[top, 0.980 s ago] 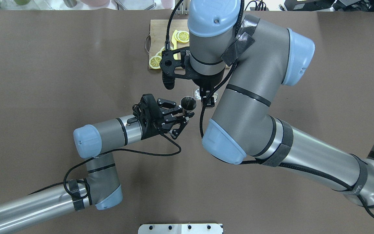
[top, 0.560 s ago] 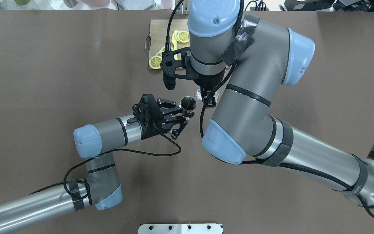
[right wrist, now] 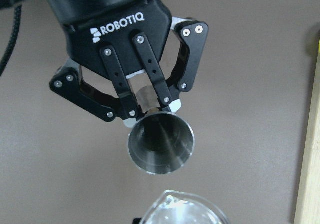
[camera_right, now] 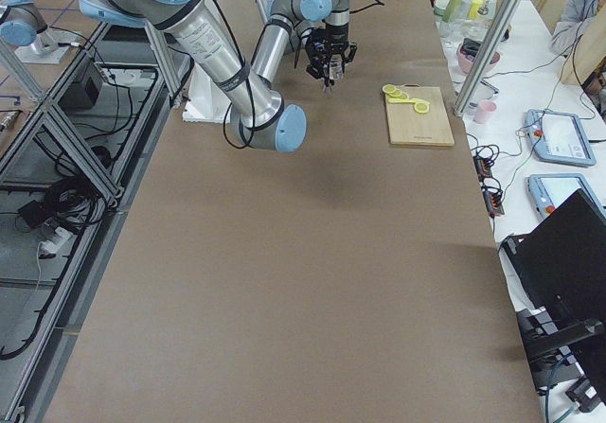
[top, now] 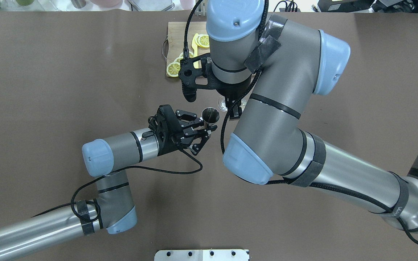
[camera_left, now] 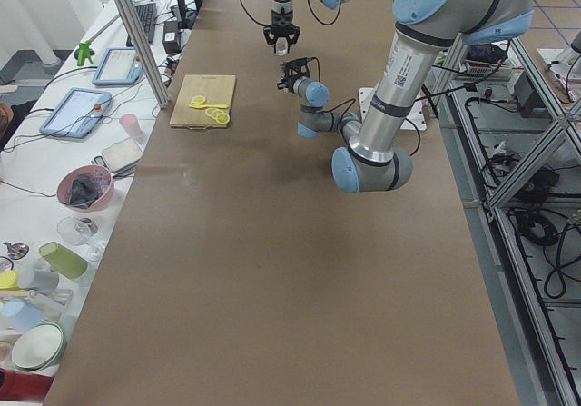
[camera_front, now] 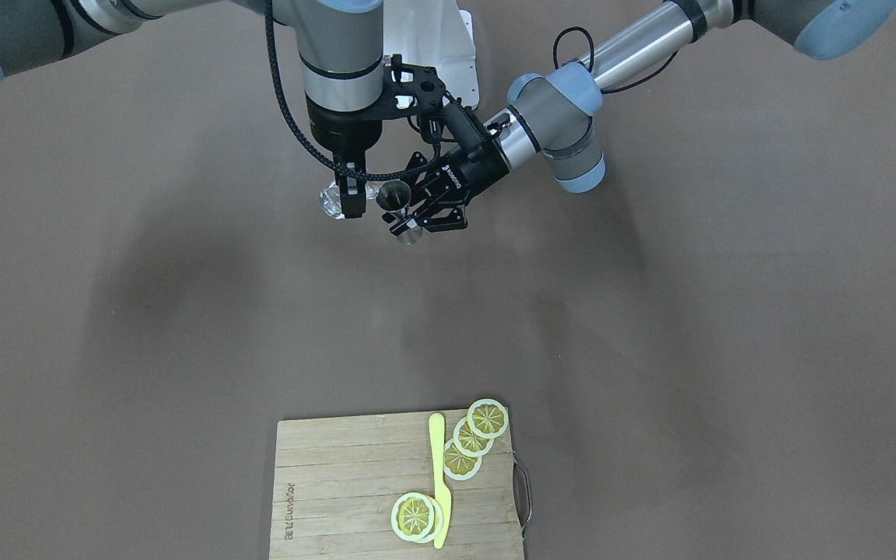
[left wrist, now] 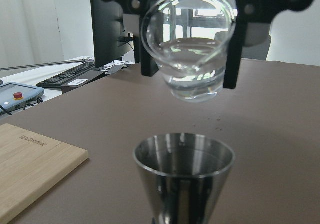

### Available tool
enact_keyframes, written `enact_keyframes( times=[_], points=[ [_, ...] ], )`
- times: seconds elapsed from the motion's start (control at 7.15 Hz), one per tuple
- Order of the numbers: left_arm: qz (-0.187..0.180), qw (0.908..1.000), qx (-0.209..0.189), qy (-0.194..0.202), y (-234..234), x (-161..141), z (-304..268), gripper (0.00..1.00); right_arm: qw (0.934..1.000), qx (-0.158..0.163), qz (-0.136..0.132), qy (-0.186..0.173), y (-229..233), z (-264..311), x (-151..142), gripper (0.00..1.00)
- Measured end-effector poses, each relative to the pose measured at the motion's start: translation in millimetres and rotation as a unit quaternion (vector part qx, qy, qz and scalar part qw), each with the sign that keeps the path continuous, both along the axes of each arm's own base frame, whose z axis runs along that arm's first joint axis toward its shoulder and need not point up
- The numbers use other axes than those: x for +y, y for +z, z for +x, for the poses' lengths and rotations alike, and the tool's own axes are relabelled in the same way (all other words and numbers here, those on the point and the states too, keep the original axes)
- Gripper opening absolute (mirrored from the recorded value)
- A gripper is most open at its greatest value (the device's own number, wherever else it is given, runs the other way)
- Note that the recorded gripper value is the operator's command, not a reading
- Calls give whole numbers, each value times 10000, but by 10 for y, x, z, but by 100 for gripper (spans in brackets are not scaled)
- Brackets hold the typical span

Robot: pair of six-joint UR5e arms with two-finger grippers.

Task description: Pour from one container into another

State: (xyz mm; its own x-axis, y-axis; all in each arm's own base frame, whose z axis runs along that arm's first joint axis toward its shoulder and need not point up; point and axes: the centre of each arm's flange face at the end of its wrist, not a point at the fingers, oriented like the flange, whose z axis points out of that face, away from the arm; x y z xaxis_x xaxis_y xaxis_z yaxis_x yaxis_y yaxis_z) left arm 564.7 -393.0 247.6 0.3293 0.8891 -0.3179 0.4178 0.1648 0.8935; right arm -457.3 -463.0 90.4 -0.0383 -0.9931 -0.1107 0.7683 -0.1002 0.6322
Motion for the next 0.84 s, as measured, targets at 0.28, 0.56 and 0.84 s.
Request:
enact_keyframes(
  times=[0.28, 0.56, 0.84],
  points=[
    [-1, 10000, -2, 0, -4, -1, 2, 0, 9999, 56, 91, -64, -24, -23, 22, 0],
    [-6, 10000, -15, 0, -3, -2, 5, 0, 9998, 108, 155, -111, -53, -37, 44, 0],
    [-8, 10000, -20, 0, -1, -3, 6, 0, 9995, 137, 218, -173, -61, -71, 77, 0]
  ],
)
